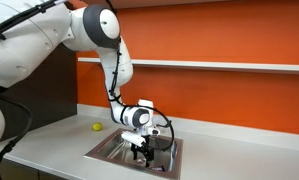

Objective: Move the candy bar to the counter on the left

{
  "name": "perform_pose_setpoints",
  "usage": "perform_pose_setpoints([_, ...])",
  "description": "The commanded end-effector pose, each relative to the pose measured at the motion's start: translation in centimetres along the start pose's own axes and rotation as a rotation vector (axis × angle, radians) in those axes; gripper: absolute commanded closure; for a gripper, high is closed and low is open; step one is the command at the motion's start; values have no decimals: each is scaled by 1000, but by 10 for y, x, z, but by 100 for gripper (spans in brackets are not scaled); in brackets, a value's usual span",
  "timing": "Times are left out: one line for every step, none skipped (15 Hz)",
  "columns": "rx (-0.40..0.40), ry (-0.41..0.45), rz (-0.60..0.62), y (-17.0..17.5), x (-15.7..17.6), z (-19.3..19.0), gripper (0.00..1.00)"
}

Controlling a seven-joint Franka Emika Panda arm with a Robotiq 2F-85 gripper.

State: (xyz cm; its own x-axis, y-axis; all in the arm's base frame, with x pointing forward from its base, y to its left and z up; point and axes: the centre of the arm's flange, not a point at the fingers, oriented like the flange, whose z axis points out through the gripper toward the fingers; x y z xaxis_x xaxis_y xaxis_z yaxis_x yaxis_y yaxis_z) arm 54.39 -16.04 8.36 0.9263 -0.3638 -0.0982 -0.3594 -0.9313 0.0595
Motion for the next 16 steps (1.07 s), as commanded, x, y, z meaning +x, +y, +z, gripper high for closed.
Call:
perform_pose_setpoints([13, 5, 30, 5, 13, 11, 0])
perform_pose_setpoints([9, 3, 25, 6, 13, 11, 0])
perform_pose_setpoints([-2, -5, 7, 3, 4, 9, 0])
perform_pose_setpoints([-2, -6, 7, 3, 5, 11, 0])
perform_pose_setpoints([-3, -6, 8, 4, 6, 12, 0])
perform_pose_setpoints([-3, -5, 7, 4, 6, 12, 0])
perform_pose_setpoints([-3, -5, 7, 3, 7, 12, 0])
perform_pose_setpoints([-3, -4, 7, 3, 7, 11, 0])
perform_pose_setpoints([-3, -4, 7, 3, 7, 11, 0])
perform_pose_setpoints([-2, -4, 7, 3, 7, 11, 0])
perform_pose_setpoints([-2, -4, 7, 3, 7, 11, 0])
perform_pose_setpoints([-2, -3, 7, 3, 7, 11, 0])
perform_pose_setpoints([-2, -3, 7, 3, 7, 11, 0])
perform_pose_setpoints([-2, -3, 7, 3, 7, 11, 0])
perform_pose_setpoints([-2, -3, 7, 3, 7, 11, 0])
perform_pose_setpoints([-7, -2, 8, 4, 9, 12, 0])
